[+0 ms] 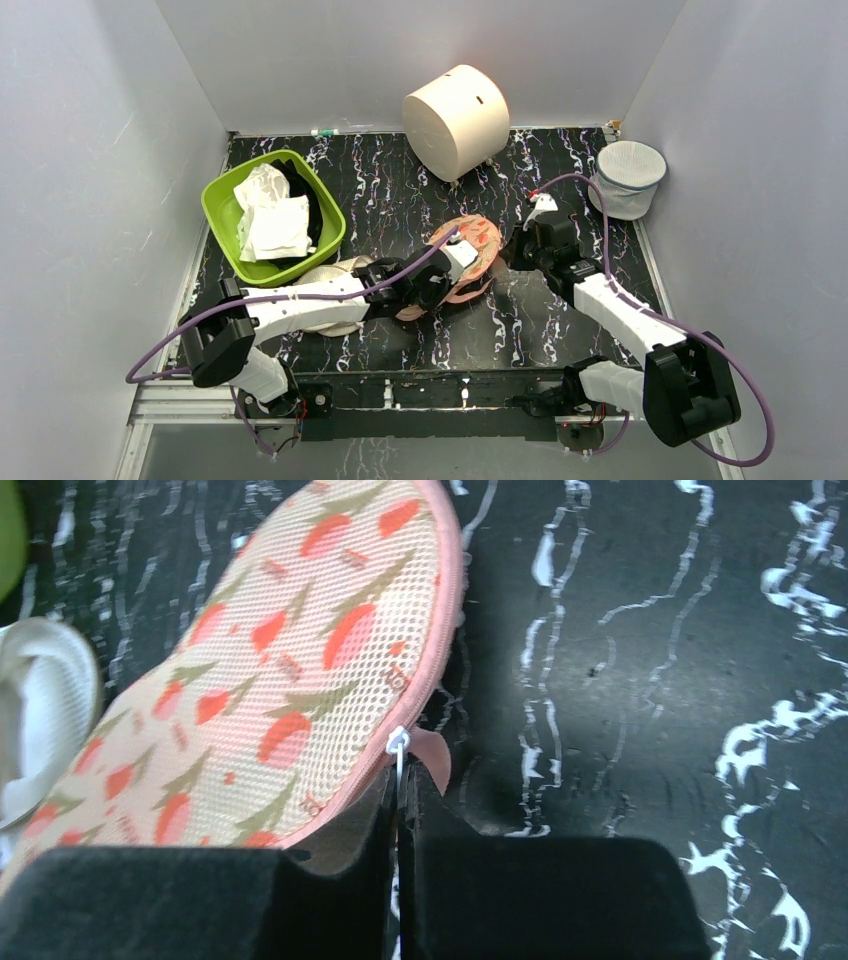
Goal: Unzip the laundry bag and remove the bra
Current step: Unzip the laundry bag at the center of the board.
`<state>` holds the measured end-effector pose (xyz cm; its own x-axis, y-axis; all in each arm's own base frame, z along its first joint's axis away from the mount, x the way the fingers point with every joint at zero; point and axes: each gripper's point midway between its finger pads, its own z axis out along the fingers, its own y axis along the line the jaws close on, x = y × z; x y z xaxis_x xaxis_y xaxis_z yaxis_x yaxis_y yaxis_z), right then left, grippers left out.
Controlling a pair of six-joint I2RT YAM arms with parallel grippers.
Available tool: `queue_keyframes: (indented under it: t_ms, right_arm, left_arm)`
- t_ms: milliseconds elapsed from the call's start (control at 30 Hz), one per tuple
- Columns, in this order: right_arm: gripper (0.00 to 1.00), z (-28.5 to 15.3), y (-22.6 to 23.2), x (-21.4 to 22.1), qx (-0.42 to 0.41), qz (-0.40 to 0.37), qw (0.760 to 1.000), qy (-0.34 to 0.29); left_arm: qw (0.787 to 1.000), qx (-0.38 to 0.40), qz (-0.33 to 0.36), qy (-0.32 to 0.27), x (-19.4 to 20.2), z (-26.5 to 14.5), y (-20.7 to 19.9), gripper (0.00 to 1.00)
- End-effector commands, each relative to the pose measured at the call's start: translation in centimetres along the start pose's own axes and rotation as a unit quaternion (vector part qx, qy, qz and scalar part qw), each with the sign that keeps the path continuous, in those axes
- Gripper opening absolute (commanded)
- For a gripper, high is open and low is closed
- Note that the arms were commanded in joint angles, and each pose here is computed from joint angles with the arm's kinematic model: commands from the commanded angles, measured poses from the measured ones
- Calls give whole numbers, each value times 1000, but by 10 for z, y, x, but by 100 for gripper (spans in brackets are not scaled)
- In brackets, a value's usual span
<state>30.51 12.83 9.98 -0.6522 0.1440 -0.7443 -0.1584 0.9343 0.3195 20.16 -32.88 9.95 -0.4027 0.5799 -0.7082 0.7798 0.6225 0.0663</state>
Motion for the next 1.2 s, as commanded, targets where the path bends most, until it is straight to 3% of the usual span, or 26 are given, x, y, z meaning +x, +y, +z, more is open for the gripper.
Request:
queue_keyframes:
  t_ms: [0,133,300,400,467,733,900,1033,1167]
  right_arm:
    - [0,-16,42,-27,-110,-21,993,-42]
    - [0,-23,57,-13,-161,-17,987,-21]
    - [0,-30,63,-7,-182,-16,983,-21]
    - [0,-35,67,-10,-192,-18,981,-28]
    - [0,-38,70,-11,-202,-18,979,-30]
    - [0,-41,77,-9,-223,-15,974,-24]
    - [0,-44,78,-5,-226,-13,974,-17]
    - [0,-47,77,-4,-221,-13,975,-16]
    - [0,-49,72,-1,-208,-14,978,-12]
  left_arm:
    - [1000,6,-15,8,-5,-1,-3,7]
    - [999,20,-25,4,-21,7,-12,28]
    - [998,37,-49,-25,-47,7,-21,34]
    - [996,40,-62,-46,-60,4,-22,49]
    - [996,37,-69,-49,-63,5,-22,53]
    - [998,18,-63,-20,-63,25,-21,53]
    - [999,-4,-35,-28,-74,35,-13,48]
    - [999,-27,-9,-27,-79,40,-5,28]
    - [998,-38,-1,-41,-85,33,1,16]
